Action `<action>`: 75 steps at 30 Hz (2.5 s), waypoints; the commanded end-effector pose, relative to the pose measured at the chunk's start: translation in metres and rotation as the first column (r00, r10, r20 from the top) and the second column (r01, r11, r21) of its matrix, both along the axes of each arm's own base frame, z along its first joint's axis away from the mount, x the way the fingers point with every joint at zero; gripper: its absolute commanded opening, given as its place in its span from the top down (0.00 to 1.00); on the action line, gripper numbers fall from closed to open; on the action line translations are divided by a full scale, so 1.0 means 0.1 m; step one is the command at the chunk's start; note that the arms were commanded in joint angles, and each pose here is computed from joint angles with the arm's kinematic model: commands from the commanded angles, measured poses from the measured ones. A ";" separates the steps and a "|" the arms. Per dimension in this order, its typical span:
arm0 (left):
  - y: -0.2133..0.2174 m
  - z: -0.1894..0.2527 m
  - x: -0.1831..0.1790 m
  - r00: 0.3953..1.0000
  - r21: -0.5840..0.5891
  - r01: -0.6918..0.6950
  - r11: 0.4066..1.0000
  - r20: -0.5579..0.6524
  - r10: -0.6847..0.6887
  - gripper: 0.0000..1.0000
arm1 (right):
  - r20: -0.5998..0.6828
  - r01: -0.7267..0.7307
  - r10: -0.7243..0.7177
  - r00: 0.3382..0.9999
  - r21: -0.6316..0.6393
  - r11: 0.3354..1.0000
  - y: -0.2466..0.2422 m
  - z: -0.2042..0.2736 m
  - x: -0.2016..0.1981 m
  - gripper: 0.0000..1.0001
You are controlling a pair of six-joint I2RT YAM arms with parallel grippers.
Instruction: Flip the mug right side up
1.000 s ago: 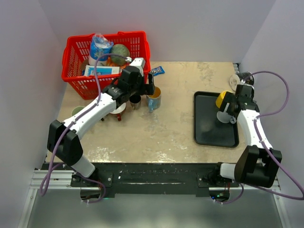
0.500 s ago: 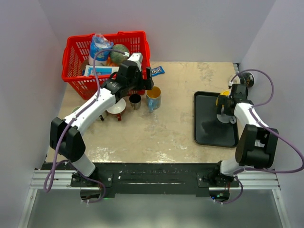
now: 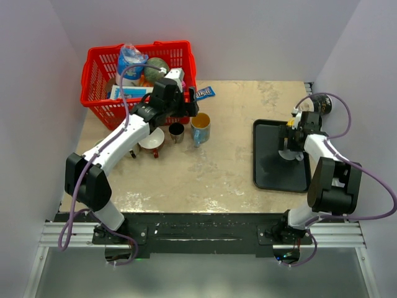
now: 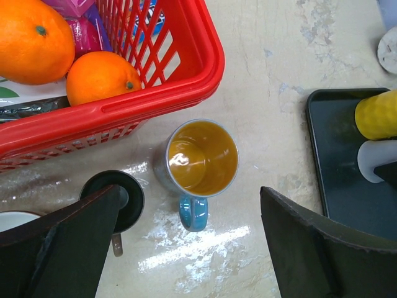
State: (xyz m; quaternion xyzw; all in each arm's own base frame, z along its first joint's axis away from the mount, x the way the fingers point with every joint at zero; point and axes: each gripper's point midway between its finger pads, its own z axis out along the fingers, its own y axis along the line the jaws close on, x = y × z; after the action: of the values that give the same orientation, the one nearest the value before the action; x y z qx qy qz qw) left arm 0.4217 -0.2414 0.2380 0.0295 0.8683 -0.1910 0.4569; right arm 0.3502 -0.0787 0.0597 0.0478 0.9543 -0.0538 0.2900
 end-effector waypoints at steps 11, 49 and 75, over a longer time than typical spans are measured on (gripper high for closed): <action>0.07 0.07 -0.01 0.999 -0.025 -0.015 1.000 0.038 0.016 0.02 | 0.180 -0.062 0.027 0.983 0.192 0.980 0.45 0.36 0.05 0.09; 0.11 -0.06 -0.18 0.999 -0.064 -0.014 0.998 0.043 0.017 0.02 | 0.030 -0.050 0.051 0.998 -0.043 0.998 0.51 0.13 0.03 0.62; 0.11 -0.11 -0.21 0.999 -0.075 -0.011 0.997 0.030 0.013 0.02 | 0.070 -0.089 0.090 0.993 -0.011 0.996 0.61 0.10 0.12 0.86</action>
State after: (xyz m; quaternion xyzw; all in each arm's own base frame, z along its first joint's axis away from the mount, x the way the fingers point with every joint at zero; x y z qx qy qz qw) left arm 0.3981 -0.2319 0.2108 0.0194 0.8685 -0.2037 0.4515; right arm 0.3498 -0.0230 0.0634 0.0103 0.9516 -0.0498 0.3031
